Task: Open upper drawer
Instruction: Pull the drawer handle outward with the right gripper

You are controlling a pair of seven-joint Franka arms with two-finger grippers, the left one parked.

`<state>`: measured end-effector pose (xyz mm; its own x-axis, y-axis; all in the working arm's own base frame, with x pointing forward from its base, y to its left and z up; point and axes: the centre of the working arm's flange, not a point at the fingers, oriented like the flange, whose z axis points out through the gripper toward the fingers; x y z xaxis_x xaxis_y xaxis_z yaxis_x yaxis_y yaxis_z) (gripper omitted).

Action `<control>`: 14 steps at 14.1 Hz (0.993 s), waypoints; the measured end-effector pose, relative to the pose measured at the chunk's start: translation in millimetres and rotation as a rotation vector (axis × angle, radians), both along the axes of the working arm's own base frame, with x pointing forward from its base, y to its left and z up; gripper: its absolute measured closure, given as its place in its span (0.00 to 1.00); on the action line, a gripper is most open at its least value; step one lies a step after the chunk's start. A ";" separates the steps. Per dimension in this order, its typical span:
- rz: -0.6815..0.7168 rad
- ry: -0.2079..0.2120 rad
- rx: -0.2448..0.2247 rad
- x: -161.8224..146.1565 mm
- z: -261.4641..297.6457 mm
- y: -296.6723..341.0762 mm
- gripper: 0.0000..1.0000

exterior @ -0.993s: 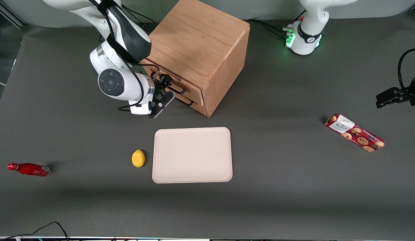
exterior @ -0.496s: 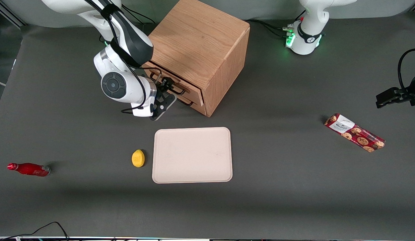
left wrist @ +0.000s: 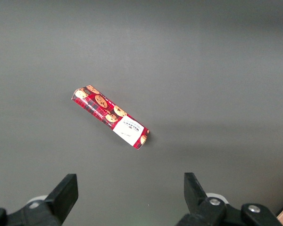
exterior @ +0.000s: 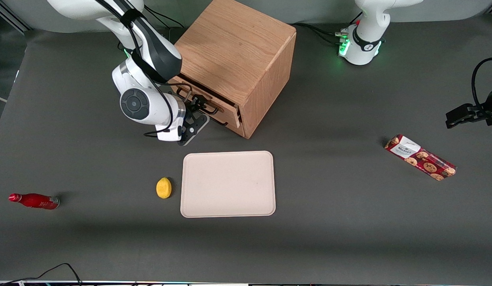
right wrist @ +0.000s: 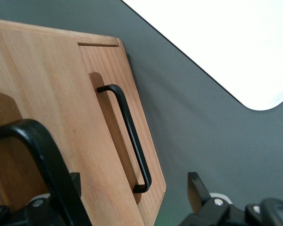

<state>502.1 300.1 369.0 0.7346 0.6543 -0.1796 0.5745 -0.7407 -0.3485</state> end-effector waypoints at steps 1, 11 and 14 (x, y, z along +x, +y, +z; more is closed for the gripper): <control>-0.006 -0.006 0.001 2.4 -0.2 -2.1 0.00; -0.062 -0.082 -0.031 39.6 7.3 -39.5 0.00; -0.070 -0.098 -0.039 50.7 8.2 -48.0 0.00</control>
